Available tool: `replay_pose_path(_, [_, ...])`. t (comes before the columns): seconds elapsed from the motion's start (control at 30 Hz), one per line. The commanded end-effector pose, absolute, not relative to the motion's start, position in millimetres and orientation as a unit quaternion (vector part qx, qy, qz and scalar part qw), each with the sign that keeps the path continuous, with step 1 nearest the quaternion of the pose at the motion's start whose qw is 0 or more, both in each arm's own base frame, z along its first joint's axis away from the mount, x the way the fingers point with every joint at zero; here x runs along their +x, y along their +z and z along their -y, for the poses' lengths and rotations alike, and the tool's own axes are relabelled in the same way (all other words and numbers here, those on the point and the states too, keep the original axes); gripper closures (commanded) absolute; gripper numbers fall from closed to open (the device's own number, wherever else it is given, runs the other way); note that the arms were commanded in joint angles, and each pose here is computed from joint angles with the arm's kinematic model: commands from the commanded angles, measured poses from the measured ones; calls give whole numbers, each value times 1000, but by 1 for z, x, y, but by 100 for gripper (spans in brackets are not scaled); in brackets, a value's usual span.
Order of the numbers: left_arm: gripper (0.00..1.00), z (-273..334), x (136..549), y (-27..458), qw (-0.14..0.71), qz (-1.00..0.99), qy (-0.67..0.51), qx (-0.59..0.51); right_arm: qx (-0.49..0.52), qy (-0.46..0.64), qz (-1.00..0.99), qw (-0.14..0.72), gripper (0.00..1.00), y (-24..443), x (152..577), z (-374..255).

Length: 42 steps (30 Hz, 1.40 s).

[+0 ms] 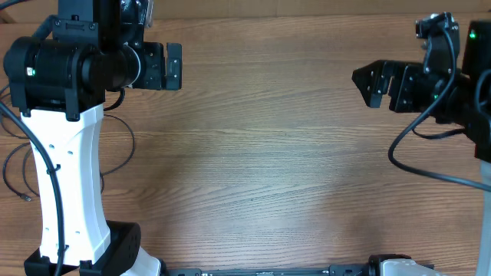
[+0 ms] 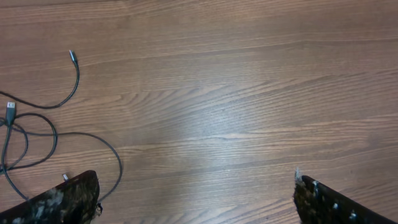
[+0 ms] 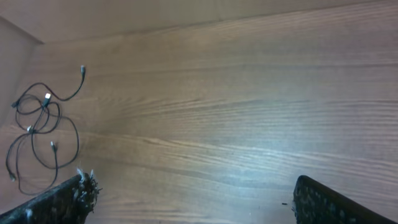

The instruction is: Untangle cables

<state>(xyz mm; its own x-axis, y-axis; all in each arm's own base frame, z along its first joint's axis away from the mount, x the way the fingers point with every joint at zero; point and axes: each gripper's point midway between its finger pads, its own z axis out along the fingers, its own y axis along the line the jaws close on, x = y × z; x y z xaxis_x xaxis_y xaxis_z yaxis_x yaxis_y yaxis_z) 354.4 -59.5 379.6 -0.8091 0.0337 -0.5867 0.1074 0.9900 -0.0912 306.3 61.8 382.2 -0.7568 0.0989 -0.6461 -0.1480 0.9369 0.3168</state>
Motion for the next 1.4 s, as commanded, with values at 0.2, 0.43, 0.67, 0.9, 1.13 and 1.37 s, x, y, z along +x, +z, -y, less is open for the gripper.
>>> replay_pose_path(0.2, [0, 59, 354, 382, 311, -948, -58, 27, -13, 174, -926, 336, 0, 378, 305, -60])
replay_pose_path(0.43, [0, 59, 354, 382, 311, -948, -58, 27, -12, 174, -926, 334, 0, 378, 304, -60])
replay_pose_path(0.67, [1, 59, 354, 382, 311, -948, -58, 27, -26, 164, -897, 410, 0, 397, 327, -60])
replay_pose_path(0.9, [0, 59, 354, 382, 311, -948, -58, 27, -54, 166, -834, 523, 0, 408, 336, -67])
replay_pose_path(1.13, [0, 59, 354, 382, 311, -948, -58, 27, -72, 159, -736, 655, 0, 408, 322, -65])
replay_pose_path(1.37, [0, 59, 354, 382, 311, -948, -58, 27, -56, 134, -702, 698, 0, 349, 285, -52])
